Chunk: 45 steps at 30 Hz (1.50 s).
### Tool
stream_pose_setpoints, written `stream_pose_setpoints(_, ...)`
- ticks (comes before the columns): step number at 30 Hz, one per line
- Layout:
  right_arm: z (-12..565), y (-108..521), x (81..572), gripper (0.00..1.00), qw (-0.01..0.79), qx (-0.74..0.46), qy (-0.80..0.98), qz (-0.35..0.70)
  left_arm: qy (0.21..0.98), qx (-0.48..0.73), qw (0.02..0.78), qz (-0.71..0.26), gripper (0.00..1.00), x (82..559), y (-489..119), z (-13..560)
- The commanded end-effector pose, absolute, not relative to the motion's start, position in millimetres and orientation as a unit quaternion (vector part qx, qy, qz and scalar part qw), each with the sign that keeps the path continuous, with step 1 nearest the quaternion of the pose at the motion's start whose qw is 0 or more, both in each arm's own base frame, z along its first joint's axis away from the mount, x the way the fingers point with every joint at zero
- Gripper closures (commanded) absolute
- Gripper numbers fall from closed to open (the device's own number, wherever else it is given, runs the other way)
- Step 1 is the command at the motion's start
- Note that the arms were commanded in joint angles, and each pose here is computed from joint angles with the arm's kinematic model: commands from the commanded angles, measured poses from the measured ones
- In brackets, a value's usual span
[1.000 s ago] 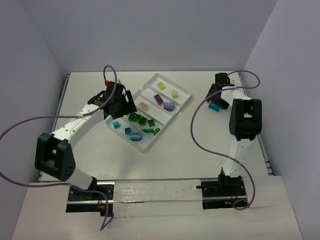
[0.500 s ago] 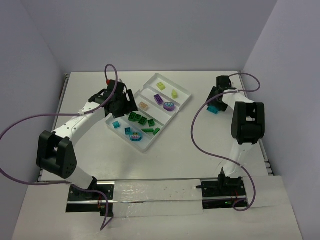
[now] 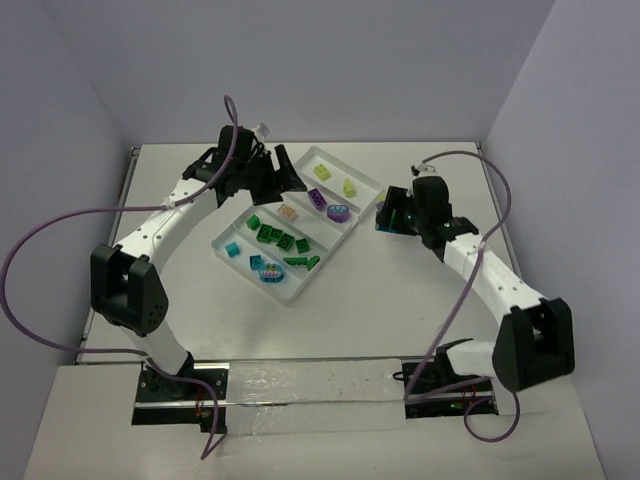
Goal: Sort the legos into containers by color
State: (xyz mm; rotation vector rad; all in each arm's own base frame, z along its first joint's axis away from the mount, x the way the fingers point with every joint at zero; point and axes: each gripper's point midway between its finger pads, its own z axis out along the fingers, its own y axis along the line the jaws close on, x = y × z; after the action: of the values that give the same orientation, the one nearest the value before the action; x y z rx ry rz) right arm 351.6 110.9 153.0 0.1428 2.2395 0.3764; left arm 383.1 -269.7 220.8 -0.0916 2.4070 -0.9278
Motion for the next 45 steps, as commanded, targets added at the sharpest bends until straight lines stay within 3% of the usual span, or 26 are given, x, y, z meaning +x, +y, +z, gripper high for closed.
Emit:
stream_pose_setpoints(1,174.4,149.8,322.8,0.68,0.454,-0.038,0.861,0.226,0.839,0.045,0.243,-0.484,0.15,365.1,-311.5,262.4)
stream_pose_setpoints(8,190.0,183.6,291.6,0.68,0.460,-0.120,0.833,0.283,0.827,0.102,0.192,-0.519,0.14,335.9,-351.0,254.5)
stream_pose_setpoints(22,207.5,204.3,281.2,0.68,0.460,-0.162,0.816,0.310,0.839,0.149,0.141,-0.503,0.14,309.7,-384.8,212.4)
stream_pose_setpoints(34,203.6,207.6,281.2,0.68,0.454,-0.171,0.820,0.304,0.835,0.143,0.102,-0.522,0.25,301.7,-398.4,194.7)
stream_pose_setpoints(37,202.0,207.4,281.8,0.68,0.454,-0.171,0.821,0.300,0.829,0.146,0.102,-0.530,0.33,300.2,-402.0,197.8)
stream_pose_setpoints(39,200.3,206.7,282.3,0.68,0.453,-0.170,0.823,0.298,0.825,0.148,0.101,-0.536,0.52,299.0,-402.8,199.6)
stream_pose_setpoints(42,199.0,203.9,283.9,0.67,0.456,-0.164,0.825,0.290,0.818,0.147,0.094,-0.548,0.98,297.4,-405.5,202.1)
stream_pose_setpoints(43,199.4,203.9,283.9,0.67,0.457,-0.164,0.825,0.290,0.817,0.147,0.091,-0.549,1.00,296.8,-405.7,202.0)
stream_pose_setpoints(45,202.7,201.3,286.0,0.55,0.462,-0.156,0.826,0.284,0.815,0.145,0.089,-0.554,1.00,296.0,-406.4,202.8)
